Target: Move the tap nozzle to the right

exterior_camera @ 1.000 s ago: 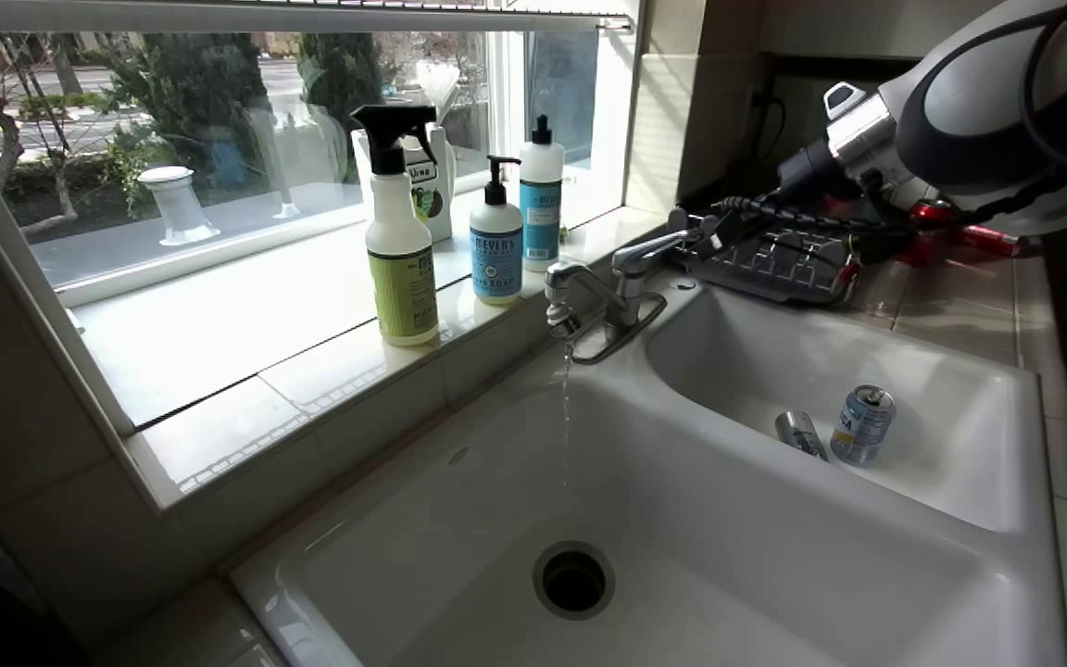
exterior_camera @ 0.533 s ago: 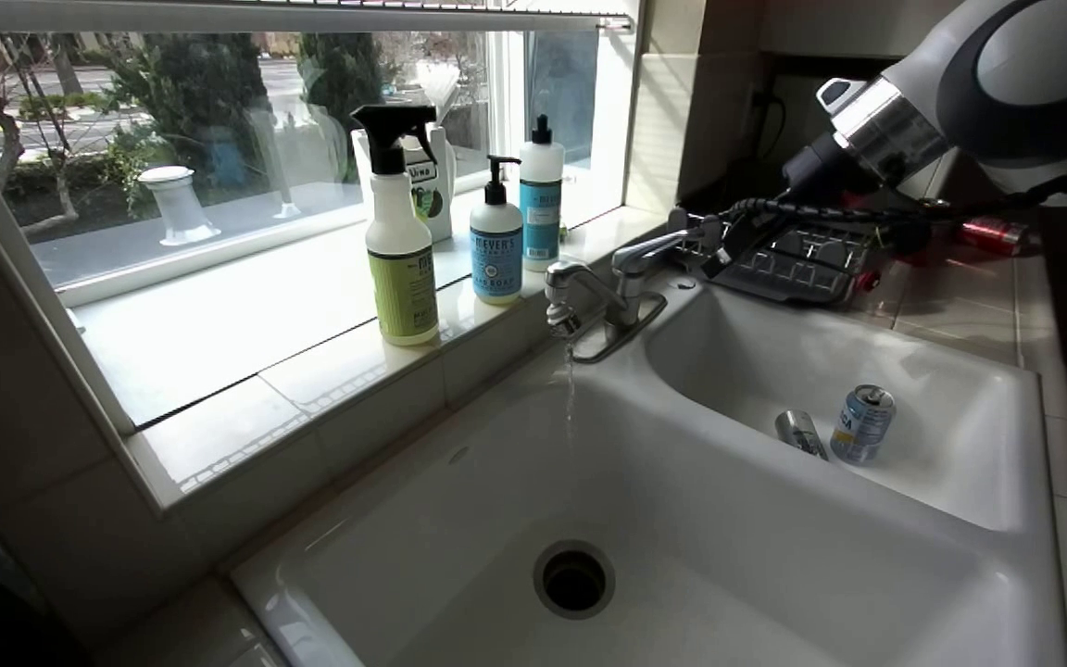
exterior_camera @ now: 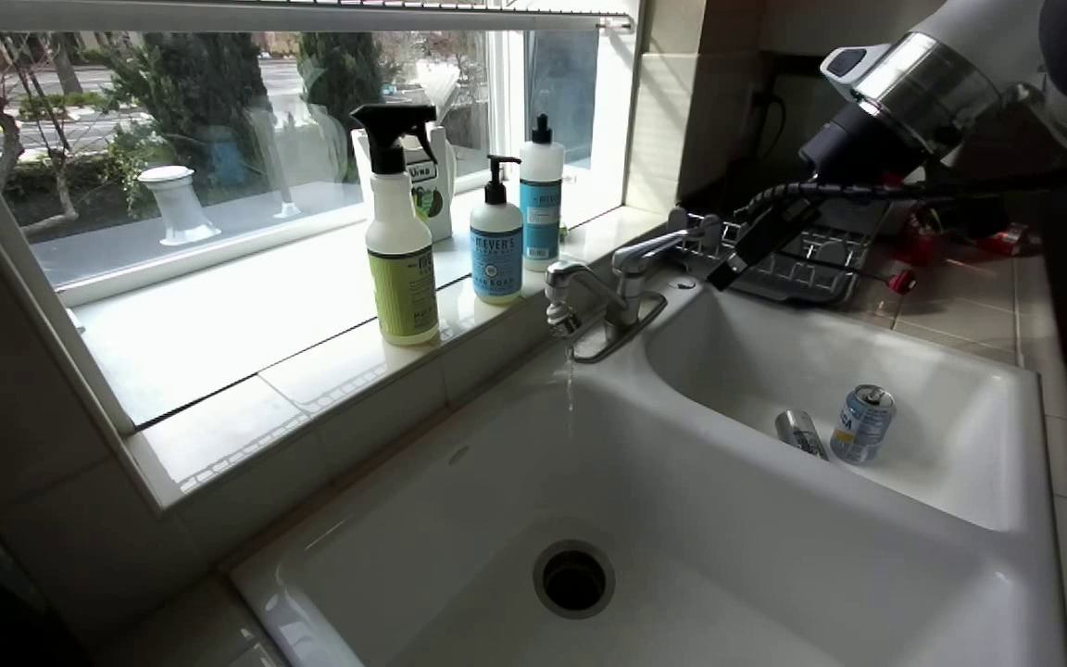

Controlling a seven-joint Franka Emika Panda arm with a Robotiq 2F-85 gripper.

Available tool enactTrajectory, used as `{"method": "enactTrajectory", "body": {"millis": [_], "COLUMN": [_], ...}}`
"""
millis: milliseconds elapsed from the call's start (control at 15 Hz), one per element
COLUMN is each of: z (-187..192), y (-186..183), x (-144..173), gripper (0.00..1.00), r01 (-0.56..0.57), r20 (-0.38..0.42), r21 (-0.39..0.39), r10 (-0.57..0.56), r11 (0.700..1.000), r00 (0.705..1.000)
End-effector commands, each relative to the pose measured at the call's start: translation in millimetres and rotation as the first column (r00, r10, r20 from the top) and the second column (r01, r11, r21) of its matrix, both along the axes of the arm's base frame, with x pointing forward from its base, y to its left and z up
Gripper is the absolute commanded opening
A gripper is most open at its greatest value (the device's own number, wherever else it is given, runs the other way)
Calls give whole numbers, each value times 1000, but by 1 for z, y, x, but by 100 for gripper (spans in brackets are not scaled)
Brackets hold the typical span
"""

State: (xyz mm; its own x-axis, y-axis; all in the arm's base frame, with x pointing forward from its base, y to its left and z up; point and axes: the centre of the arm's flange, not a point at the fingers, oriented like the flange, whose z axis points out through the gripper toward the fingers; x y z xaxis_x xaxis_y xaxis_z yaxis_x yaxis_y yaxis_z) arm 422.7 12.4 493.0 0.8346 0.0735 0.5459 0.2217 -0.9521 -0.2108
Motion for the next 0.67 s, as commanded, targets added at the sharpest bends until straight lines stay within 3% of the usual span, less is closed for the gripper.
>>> {"method": "enactTrajectory", "body": {"millis": [0, 600], "z": [9, 41], "y": [19, 39], "x": [-25, -50], "gripper": [27, 93], "r01": [-61, -104], "r20": [-4, 57], "r21": [-20, -60], "r10": [61, 107], "r11": [998, 993], "r00": [998, 993]}}
